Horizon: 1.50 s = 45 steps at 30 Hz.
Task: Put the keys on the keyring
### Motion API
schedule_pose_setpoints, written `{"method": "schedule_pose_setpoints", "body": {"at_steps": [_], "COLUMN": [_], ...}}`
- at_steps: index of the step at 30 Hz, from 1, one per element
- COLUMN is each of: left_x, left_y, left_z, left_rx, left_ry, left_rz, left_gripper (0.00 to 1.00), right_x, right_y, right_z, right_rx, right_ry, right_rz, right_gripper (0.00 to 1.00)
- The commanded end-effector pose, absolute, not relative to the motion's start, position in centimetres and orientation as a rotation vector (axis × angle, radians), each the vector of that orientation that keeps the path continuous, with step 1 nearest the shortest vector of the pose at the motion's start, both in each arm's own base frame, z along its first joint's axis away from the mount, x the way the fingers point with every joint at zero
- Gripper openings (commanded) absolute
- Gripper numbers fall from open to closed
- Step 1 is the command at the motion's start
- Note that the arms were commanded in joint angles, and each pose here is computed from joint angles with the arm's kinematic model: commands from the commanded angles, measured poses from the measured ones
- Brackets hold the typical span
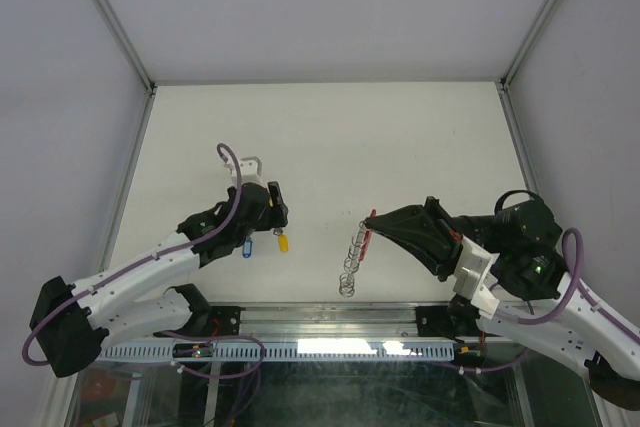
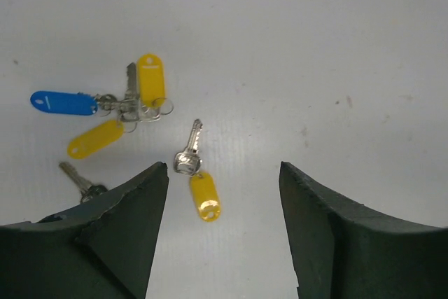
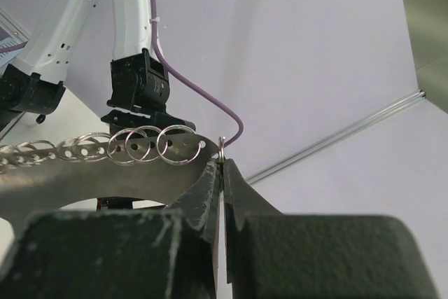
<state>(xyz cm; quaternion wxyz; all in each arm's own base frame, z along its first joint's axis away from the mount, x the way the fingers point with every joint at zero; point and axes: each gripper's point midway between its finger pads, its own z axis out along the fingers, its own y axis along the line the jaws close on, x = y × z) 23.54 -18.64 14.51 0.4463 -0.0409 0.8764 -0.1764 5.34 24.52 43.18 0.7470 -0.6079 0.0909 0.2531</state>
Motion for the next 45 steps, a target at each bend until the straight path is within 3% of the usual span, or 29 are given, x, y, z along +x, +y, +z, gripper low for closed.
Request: {"method": "schedule_pose_setpoints", "body": {"at_steps": [1,12,19,30,45], "left_x": [24.2,26.0,27.3,24.2,22.6], "left_y": [-17.5,-17.6,-17.9,-20.1,-18.8], "left_z": [13.7,11.7,10.9,8.4,5.3], "left_rx": [-0.197,-0.222,-0.260,-0.329,-0.394], "left_ry": [2.208,2.245,2.247,2.307,2.331], "left_rz": [-0.304,-0.137,-0.067,-0.151,-0.034], "left_gripper": [0.63,0.56,0.46,0.49,0.37], "right_x": [6.4,8.0,9.3,10.5,10.3], "right_y": [24.1,24.7,24.6,24.4,24.6], "right_z": [43.1,40.5,39.5,37.8,37.0], "right_rx": [-1.320,-1.350,-1.315,-1.297,-1.303], "right_ry": [0.271,0.459,0.662,0.831,0.864], "right_rz": [0.508,0.559,0.627,0.647,0.681], "right_gripper": [0.00,0.00,0.00,0.00,0.00]}}
